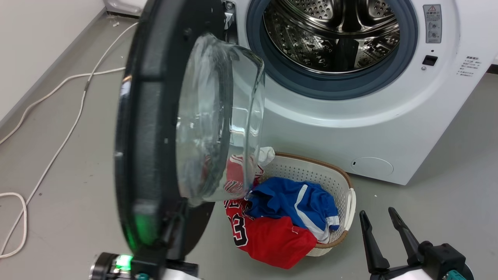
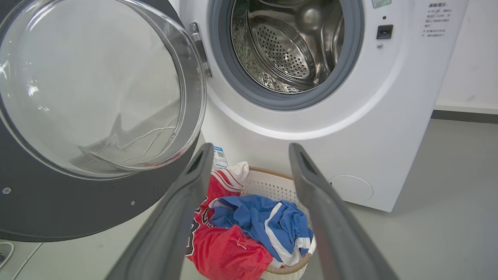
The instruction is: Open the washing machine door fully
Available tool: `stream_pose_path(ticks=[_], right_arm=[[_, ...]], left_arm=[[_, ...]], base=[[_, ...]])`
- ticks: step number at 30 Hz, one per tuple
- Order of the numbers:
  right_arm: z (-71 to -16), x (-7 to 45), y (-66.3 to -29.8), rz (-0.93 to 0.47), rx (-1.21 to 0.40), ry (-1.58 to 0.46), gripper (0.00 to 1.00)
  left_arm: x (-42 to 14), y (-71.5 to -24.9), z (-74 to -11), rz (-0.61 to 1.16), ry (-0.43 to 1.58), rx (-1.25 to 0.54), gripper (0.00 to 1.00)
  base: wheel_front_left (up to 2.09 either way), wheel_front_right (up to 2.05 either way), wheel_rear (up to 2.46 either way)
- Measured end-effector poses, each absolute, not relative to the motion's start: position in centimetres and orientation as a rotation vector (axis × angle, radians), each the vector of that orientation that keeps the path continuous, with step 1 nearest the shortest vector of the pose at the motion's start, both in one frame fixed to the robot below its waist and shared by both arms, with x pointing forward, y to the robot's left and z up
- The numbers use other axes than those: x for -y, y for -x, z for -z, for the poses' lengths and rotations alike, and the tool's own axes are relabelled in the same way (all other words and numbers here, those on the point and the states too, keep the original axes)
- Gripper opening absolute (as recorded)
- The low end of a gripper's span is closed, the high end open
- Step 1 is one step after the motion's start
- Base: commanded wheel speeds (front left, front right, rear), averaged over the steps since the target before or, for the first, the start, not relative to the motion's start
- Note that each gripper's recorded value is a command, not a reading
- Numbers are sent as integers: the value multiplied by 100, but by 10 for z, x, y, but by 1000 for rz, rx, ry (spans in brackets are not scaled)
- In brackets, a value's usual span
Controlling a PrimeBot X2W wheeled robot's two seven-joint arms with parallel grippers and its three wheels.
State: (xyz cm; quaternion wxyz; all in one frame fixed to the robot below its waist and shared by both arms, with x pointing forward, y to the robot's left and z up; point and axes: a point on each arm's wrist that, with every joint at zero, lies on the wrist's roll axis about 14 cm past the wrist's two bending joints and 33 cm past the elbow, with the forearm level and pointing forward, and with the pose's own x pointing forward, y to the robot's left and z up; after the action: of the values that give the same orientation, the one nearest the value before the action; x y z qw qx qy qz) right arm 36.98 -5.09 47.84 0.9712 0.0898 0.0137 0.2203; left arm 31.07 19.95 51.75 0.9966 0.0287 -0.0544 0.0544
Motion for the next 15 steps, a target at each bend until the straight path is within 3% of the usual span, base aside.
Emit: stream_pose_path(ticks=[15], right_arm=[[-464,55,-383,-428,-57,-169,100]], left_arm=[[-308,-299,-519,-451,-80,88,0]], base=[[0,0,0]])
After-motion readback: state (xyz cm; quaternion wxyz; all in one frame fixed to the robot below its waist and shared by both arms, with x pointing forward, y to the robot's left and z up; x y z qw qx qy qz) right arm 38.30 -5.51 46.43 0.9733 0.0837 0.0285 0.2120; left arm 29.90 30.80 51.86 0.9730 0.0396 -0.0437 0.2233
